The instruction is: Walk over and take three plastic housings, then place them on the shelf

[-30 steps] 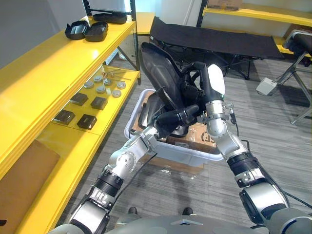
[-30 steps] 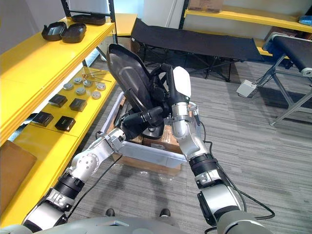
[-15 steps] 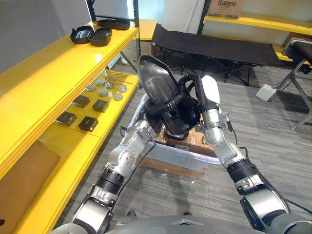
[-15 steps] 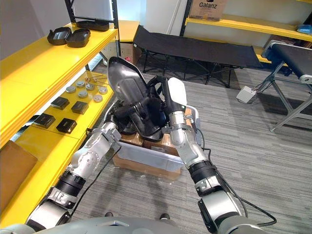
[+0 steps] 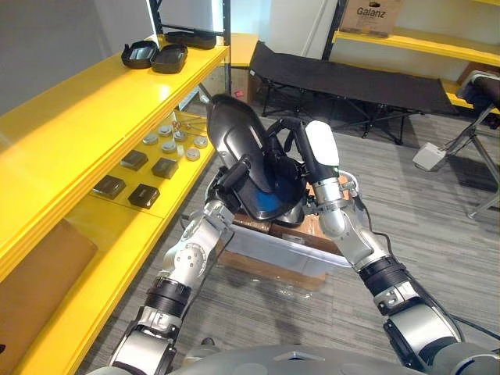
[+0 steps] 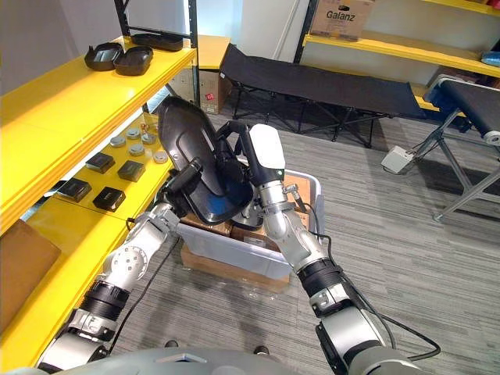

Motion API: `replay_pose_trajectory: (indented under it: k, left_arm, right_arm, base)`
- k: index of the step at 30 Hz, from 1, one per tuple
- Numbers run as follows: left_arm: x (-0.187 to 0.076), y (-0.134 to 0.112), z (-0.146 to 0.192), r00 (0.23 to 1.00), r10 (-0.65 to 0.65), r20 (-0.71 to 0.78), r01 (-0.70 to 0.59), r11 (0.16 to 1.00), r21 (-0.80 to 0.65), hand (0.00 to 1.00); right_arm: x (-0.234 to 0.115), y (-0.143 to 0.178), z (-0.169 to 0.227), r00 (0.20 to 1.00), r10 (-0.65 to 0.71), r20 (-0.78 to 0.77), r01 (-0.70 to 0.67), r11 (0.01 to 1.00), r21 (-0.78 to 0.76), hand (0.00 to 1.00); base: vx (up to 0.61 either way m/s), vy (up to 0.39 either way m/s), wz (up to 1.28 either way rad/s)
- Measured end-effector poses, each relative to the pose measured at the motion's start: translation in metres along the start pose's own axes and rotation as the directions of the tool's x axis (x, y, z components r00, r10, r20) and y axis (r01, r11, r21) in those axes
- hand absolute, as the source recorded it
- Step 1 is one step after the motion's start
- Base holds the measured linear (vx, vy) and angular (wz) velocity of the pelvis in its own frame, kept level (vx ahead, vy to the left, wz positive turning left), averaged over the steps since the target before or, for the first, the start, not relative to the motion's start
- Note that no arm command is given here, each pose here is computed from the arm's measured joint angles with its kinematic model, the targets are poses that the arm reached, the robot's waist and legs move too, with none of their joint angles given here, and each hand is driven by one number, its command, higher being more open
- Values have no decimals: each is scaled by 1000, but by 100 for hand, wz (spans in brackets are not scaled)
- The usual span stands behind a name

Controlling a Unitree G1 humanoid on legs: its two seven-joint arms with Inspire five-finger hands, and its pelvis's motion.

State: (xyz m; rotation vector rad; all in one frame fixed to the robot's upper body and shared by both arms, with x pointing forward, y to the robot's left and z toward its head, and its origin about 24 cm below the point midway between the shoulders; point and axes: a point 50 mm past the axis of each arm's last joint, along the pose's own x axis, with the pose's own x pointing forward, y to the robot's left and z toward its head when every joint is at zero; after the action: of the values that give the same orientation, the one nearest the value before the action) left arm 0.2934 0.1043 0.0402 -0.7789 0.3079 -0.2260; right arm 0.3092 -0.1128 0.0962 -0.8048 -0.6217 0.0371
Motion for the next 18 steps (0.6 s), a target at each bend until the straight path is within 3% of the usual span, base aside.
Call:
replay_pose_trajectory:
  k: [7, 8, 18]
  left_arm:
    - [-1, 6, -10, 994, -63, -89, 59, 997, -48, 0]
    - [-1, 4, -11, 994, -68, -82, 65, 997, -46, 0]
    - [2, -10, -14, 993, -118, -7, 117, 988, -96, 0]
  right_arm:
    - [-15, 4, -2, 999, -28, -22, 29, 1000, 11, 0]
    - [-16, 4, -2, 999, -39, -22, 40, 999, 11, 100]
    - [-19, -5, 7, 989, -144, 10, 144, 988, 56, 100]
  base:
    - [0, 0, 0]
    - [0, 0, -4]
    - [0, 0, -2]
